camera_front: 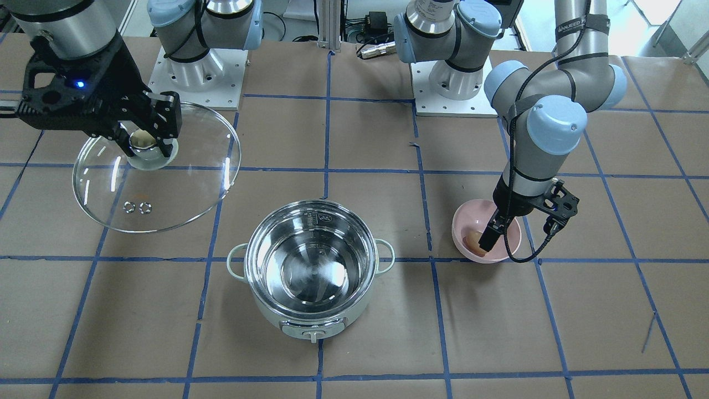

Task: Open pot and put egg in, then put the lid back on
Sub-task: 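Lift the glass lid aside with the right gripper while the left lowers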

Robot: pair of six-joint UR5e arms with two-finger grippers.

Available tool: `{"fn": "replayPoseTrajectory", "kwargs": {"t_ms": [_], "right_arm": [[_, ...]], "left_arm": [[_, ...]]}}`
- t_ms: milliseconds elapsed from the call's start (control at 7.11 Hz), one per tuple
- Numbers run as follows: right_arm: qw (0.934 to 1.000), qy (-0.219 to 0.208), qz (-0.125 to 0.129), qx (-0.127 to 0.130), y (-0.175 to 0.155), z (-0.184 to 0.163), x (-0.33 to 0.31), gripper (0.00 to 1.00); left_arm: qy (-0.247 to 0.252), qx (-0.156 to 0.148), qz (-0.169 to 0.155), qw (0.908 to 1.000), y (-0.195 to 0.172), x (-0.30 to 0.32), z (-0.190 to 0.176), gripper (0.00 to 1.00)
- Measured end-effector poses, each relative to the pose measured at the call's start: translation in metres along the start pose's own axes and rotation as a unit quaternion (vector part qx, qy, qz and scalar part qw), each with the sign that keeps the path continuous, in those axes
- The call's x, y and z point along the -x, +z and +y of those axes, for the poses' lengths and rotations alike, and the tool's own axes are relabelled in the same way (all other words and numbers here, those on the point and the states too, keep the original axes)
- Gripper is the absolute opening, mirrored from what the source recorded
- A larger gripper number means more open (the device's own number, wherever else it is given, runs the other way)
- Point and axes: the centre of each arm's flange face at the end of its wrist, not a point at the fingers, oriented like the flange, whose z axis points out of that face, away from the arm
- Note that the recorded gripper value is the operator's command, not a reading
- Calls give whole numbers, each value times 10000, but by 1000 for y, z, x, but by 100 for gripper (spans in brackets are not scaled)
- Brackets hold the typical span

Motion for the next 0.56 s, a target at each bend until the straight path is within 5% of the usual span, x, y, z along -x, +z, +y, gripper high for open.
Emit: {"fn": "replayPoseTrajectory", "kwargs": {"t_ms": [563], "right_arm": [[9999,-97,7,46,2,19,-10,3]], "left_arm": [[196,4,24,9998,2,1,-1,100]]}}
